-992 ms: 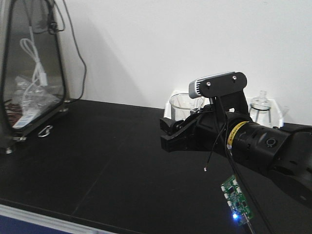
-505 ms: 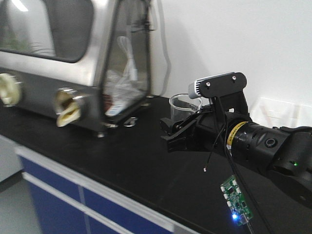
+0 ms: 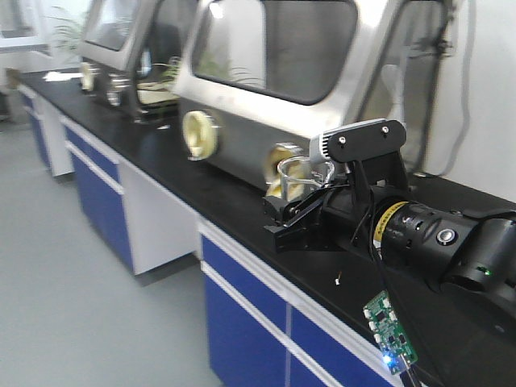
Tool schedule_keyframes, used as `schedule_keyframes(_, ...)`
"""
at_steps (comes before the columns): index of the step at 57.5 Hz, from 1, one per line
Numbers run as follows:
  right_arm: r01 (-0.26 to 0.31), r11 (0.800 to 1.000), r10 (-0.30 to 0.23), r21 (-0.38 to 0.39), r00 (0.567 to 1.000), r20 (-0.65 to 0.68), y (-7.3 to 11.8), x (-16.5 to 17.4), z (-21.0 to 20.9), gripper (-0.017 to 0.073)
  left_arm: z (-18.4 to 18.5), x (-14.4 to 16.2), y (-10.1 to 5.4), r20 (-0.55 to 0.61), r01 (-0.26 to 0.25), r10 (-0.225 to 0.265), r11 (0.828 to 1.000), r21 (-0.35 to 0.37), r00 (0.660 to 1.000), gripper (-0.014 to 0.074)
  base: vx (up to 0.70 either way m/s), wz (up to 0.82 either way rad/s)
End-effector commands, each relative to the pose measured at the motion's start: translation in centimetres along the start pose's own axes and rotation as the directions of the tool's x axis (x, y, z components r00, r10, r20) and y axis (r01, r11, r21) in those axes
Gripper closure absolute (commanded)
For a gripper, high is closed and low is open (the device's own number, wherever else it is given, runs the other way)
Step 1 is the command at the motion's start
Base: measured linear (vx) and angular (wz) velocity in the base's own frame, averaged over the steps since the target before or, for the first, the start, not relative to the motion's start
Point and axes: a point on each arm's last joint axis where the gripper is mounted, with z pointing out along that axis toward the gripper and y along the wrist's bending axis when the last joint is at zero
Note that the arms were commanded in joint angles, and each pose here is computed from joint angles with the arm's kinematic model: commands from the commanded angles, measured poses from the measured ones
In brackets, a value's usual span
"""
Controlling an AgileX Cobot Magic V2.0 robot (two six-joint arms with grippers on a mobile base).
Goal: Pick beaker and place in left cabinet
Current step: 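Drive the base away from the bench holding the beaker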
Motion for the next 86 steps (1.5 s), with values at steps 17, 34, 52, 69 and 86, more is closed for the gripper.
schedule_keyframes(17, 0.011, 0.999, -0.006, -0.036, 0.991, 0.131, 0.23, -2.77, -1.55, 0.0382, -0.23, -1.45, 0.07, 0.115, 0.008, -0.007, 1.000, -0.008, 0.993, 0.0600, 0.12, 0.53)
schedule_keyframes(34, 0.011, 0.999, -0.006, -0.036, 0.991, 0.131, 0.23, -2.77, -1.55, 0.0382, -0.23, -1.45, 0.07, 0.115, 0.008, -0.007, 1.000, -0.008, 0.993, 0.0600, 0.15, 0.53)
schedule_keyframes(52, 0.011, 0.999, -0.006, -0.036, 0.991, 0.131, 0.23, -2.77, -1.55, 0.0382, -0.23, -1.45, 0.07, 0.115, 0.008, -0.007, 1.000, -0.008, 0.993, 0.0600, 0.18, 0.56)
schedule_keyframes(69, 0.011, 0.999, -0.006, -0.036, 0.992, 0.128, 0.23, -2.70, -1.53, 0.0382, -0.23, -1.45, 0.07, 0.115, 0.008, -0.007, 1.000, -0.008, 0.993, 0.0600, 0.21, 0.45)
schedule_keyframes(86, 0.011, 0.999, -0.006, -0.036, 0.992, 0.128, 0.23, -2.70, -1.53, 0.0382, -0.23, -1.45, 0.07, 0.115, 0.008, -0.007, 1.000, -0.008, 0.993, 0.0600, 0.27, 0.29)
